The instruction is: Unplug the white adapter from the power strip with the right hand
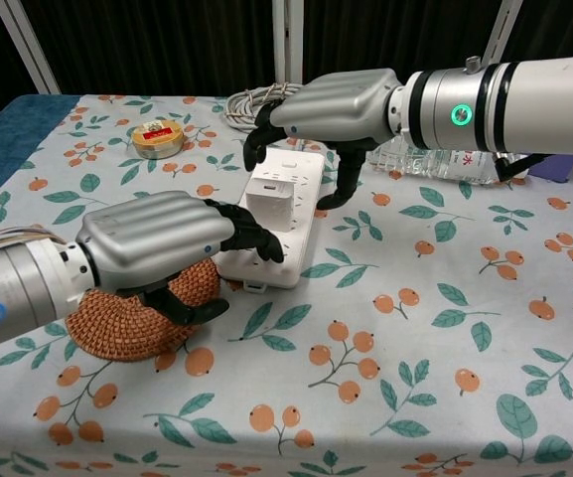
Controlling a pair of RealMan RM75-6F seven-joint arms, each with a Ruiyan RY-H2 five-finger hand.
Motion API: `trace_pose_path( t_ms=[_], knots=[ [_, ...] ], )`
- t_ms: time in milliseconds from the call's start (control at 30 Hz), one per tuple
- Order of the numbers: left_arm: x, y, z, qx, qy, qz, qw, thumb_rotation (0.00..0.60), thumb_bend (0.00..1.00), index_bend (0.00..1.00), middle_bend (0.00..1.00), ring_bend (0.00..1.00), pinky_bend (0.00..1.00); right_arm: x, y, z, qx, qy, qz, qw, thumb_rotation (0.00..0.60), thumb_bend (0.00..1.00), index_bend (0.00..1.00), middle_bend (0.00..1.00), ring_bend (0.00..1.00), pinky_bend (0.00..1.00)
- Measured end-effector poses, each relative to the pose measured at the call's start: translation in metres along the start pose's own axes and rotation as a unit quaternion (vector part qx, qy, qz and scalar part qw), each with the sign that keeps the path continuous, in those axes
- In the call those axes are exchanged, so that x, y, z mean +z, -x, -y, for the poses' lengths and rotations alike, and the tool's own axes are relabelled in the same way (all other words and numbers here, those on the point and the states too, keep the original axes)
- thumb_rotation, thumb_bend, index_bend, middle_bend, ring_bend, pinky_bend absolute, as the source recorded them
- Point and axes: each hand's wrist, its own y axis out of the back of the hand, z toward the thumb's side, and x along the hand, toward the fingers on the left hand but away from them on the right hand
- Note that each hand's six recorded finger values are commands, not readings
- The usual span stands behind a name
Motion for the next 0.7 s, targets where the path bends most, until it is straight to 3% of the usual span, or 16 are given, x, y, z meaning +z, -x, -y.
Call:
trace_pose_path(
  t_ms=[700],
  knots=[
    [-0.005,-0.002,0.006,0.005,0.023,-0.004,0.9997,0.600,0.39,0.23,0.24,0.13,0.22,0.014,0.024,0.014,-0.009,-0.034,-0.035,0.9987,0.600,0.28,0.40,0.30,0.17,0.32]
  ],
)
